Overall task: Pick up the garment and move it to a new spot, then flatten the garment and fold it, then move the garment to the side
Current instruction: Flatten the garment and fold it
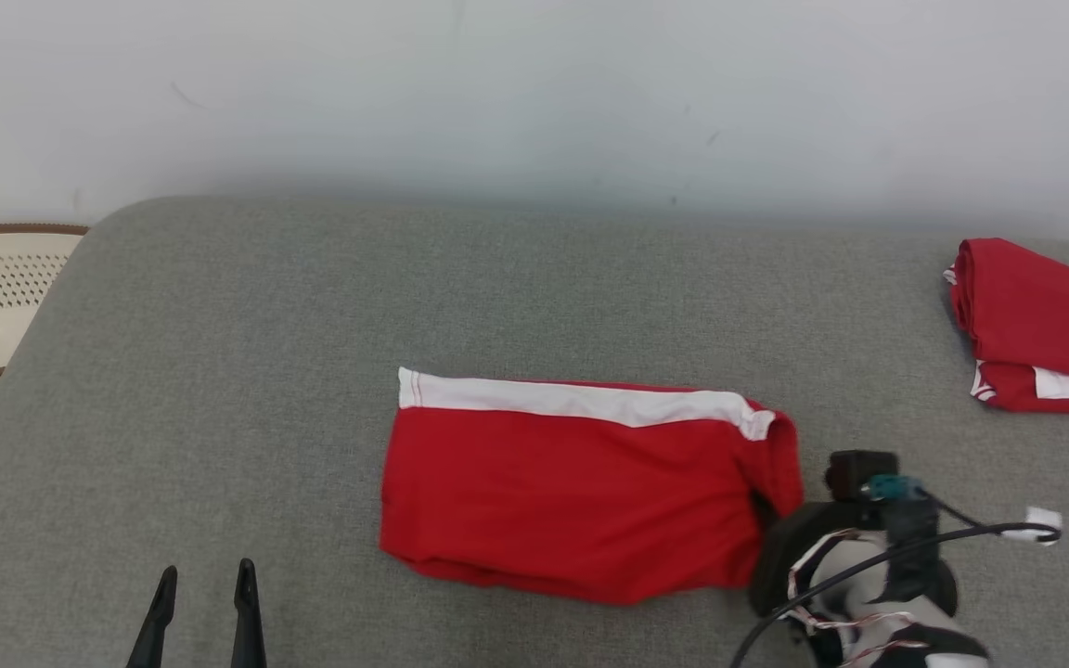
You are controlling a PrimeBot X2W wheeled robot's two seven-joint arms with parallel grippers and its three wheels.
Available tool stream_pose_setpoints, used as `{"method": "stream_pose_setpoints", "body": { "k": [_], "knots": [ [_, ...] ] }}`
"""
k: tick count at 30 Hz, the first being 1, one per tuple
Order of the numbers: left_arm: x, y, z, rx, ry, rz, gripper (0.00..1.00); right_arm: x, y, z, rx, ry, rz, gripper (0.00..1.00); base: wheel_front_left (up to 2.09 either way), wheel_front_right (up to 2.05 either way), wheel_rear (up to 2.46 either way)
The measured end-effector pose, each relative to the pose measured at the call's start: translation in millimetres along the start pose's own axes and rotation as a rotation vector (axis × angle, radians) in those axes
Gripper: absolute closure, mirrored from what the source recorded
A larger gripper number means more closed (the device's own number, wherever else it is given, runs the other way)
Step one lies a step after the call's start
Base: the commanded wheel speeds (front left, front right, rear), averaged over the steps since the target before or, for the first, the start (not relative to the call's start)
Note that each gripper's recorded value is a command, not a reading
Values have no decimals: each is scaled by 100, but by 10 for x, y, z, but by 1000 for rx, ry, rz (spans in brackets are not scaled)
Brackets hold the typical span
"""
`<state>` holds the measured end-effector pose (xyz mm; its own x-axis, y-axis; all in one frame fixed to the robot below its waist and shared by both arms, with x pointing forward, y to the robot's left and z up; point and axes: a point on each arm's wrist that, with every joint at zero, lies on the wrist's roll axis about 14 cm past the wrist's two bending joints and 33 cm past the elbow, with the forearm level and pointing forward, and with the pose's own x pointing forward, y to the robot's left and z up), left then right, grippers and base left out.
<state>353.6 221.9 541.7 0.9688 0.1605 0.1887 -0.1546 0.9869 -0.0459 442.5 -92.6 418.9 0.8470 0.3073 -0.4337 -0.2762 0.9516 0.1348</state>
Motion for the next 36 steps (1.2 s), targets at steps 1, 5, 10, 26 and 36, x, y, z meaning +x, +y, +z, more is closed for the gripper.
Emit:
{"method": "stream_pose_setpoints", "body": {
  "k": [1, 5, 10, 26, 36],
  "knots": [
    [1, 3, 2, 0, -1, 1, 0, -9, -57, 29, -4, -10, -10, 100, 0, 0, 0],
    [5, -13, 11, -5, -4, -1, 0, -97, -418, 111, -29, -32, -77, 100, 0, 0, 0],
    [13, -49, 20, -9, -7, -10, 0, -228, -742, 168, -32, -53, -137, 100, 0, 0, 0],
    [44, -227, 12, -31, -7, -62, 0, -299, -112, 621, 38, -177, 86, 100, 0, 0, 0],
    [-32, -182, 31, -34, -8, -49, 0, -294, 519, 704, 125, -143, 274, 100, 0, 0, 0]
  ]
}}
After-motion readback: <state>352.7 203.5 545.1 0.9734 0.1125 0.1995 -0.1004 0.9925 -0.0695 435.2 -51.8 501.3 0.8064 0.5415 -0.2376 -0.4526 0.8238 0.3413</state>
